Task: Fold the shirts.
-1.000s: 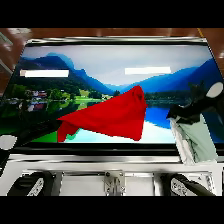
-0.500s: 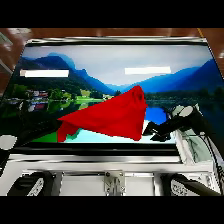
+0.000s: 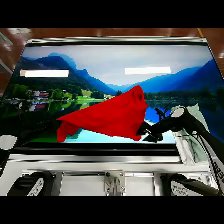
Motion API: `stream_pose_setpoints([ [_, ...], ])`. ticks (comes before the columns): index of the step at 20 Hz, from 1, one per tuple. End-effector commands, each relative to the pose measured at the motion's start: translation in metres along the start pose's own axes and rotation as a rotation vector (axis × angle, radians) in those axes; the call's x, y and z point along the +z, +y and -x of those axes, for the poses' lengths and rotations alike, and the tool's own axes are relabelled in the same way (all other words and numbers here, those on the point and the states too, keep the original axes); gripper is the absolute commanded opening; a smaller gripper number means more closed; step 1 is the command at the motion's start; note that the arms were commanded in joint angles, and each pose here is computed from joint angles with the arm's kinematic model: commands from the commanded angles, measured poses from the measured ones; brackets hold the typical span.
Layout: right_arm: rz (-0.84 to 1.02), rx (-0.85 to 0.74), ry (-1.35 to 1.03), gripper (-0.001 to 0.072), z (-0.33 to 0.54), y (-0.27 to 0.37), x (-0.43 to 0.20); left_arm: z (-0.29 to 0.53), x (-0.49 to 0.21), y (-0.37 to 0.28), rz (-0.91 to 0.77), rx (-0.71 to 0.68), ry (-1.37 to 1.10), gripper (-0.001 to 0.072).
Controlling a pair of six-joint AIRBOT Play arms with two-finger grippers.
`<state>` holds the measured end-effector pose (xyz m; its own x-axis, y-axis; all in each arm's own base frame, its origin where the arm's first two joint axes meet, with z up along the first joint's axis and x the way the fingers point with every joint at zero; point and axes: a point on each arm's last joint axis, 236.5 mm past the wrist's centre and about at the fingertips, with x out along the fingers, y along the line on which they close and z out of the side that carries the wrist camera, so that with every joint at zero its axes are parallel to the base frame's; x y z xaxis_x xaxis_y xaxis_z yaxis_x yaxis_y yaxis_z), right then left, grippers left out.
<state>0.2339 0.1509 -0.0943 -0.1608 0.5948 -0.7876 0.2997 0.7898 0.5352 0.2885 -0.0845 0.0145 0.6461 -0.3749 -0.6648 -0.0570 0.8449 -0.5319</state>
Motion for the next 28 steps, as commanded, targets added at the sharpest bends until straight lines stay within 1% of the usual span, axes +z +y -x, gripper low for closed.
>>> stream_pose_setpoints([
  [1, 0.025, -0.045, 0.010, 0.0637, -0.010, 0.002, -0.006, 0.000, 0.004, 0.001, -0.004, 0.002, -0.015, 0.0051],
  [3, 0.049, -0.119, -0.008, 0.0637, -0.019, -0.003, -0.005, 0.000, 0.004, 0.000, -0.004, 0.002, -0.015, 0.0051],
  [4, 0.053, -0.139, -0.019, 0.0593, -0.022, -0.004, -0.004, 0.000, 0.004, 0.000, -0.004, 0.002, -0.015, 0.0051],
  [5, 0.051, -0.145, -0.032, 0.0509, -0.023, -0.003, -0.002, 0.000, 0.004, 0.000, -0.004, 0.002, -0.014, 0.0051],
  [6, 0.037, -0.141, -0.045, 0.0469, -0.023, -0.003, 0.001, 0.000, 0.004, 0.000, -0.004, 0.002, -0.014, 0.0051],
  [7, 0.024, -0.140, -0.058, 0.0379, -0.023, -0.002, 0.004, 0.000, 0.004, 0.000, -0.004, 0.002, -0.014, 0.0051],
  [9, 0.010, -0.140, -0.075, 0.0372, -0.023, -0.002, 0.008, 0.000, 0.004, 0.000, -0.004, 0.002, -0.014, 0.0051],
  [11, 0.008, -0.140, -0.077, 0.0226, -0.022, -0.002, 0.008, 0.000, 0.004, 0.000, -0.004, 0.002, -0.015, 0.0051],
  [12, 0.004, -0.139, -0.083, 0.0175, -0.022, -0.002, 0.009, 0.000, 0.004, 0.000, -0.004, 0.002, -0.015, 0.0051],
  [13, -0.002, -0.138, -0.088, 0.0174, -0.022, -0.002, 0.010, 0.000, 0.004, 0.000, -0.004, 0.002, -0.015, 0.0052],
  [15, -0.006, -0.133, -0.085, 0.0064, -0.022, -0.001, 0.010, 0.000, 0.004, 0.000, -0.005, 0.002, -0.015, 0.0051],
  [17, -0.002, -0.122, -0.068, 0.0062, -0.020, 0.004, 0.004, 0.000, 0.004, 0.000, -0.017, 0.002, -0.016, 0.0051],
  [18, 0.025, -0.119, -0.057, 0.0061, -0.014, 0.009, 0.000, 0.002, 0.007, -0.001, -0.052, 0.003, -0.018, 0.0051],
  [20, 0.114, -0.115, -0.058, 0.0062, 0.008, 0.026, -0.007, 0.013, 0.023, -0.009, -0.135, 0.016, -0.036, 0.0050],
  [22, 0.254, -0.111, -0.129, 0.0061, 0.048, 0.055, -0.006, 0.037, 0.054, -0.028, -0.231, 0.028, -0.080, 0.0050],
  [23, 0.338, -0.109, -0.197, 0.0061, 0.075, 0.074, -0.004, 0.057, 0.077, -0.044, -0.282, 0.024, -0.125, 0.0050],
  [25, 0.495, -0.126, -0.414, 0.0061, 0.147, 0.116, 0.000, 0.111, 0.130, -0.090, -0.373, -0.005, -0.270, 0.0050],
  [27, 0.642, -0.161, -0.728, 0.0061, 0.247, 0.161, -0.006, 0.187, 0.180, -0.147, -0.451, -0.064, -0.477, 0.0051],
  [28, 0.704, -0.180, -0.927, 0.0061, 0.309, 0.184, -0.019, 0.234, 0.199, -0.176, -0.487, -0.097, -0.592, 0.0051],
])
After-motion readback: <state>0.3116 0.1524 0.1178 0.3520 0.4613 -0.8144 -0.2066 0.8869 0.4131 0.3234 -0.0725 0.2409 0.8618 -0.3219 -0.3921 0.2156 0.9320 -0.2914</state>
